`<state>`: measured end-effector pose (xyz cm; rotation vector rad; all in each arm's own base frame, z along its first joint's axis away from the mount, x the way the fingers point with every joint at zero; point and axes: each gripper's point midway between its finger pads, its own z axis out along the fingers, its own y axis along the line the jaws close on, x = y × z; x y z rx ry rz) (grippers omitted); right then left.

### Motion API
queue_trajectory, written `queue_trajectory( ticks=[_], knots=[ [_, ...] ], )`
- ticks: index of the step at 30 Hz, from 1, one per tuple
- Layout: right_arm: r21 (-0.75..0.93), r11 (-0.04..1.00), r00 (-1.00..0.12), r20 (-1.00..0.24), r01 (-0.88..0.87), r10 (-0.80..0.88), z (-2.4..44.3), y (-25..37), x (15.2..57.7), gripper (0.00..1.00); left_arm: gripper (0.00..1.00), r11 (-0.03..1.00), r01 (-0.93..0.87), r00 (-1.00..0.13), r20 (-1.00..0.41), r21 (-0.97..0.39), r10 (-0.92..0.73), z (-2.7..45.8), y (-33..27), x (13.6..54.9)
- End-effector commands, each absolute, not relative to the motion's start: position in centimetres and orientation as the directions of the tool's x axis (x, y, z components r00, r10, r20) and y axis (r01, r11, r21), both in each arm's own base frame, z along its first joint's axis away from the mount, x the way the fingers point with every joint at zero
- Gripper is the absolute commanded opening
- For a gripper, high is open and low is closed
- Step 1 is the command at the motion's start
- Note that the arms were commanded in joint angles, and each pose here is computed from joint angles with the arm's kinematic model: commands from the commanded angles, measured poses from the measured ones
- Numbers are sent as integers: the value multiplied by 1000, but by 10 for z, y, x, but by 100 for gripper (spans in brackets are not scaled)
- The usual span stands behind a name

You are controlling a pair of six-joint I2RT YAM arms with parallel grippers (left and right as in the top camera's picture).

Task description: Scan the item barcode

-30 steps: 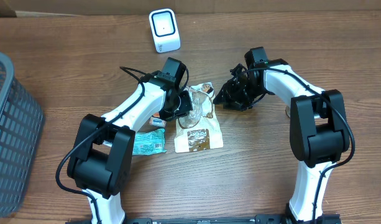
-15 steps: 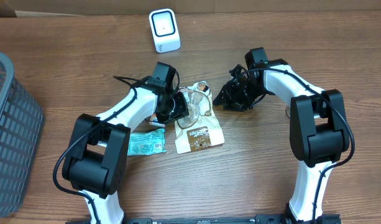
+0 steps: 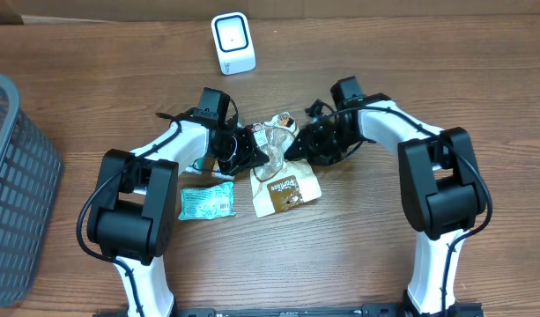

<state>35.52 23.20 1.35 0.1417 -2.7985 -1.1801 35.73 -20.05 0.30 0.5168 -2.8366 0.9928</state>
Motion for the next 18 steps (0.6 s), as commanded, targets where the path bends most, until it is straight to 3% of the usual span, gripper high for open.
queue_trajectory(
  ticks=[1, 8, 13, 18],
  knots=[
    [721, 691, -986, 80, -42, -144, 8, 243, 344, 46, 4, 793, -374, -927, 231, -481, -296, -39, -186, 338],
    [726, 685, -984, 71, -62, -163, 9, 265, 339, 44, 4, 793, -374, -927, 231, -481, -296, -39, -186, 338],
    [727, 685, -985, 73, -54, -156, 9, 266, 340, 21, 4, 793, -373, -927, 229, -483, -297, -39, -186, 339],
    [727, 685, -985, 74, -54, -155, 9, 266, 340, 6, 4, 793, -342, -940, 196, -504, -281, -32, -189, 347]
  ],
)
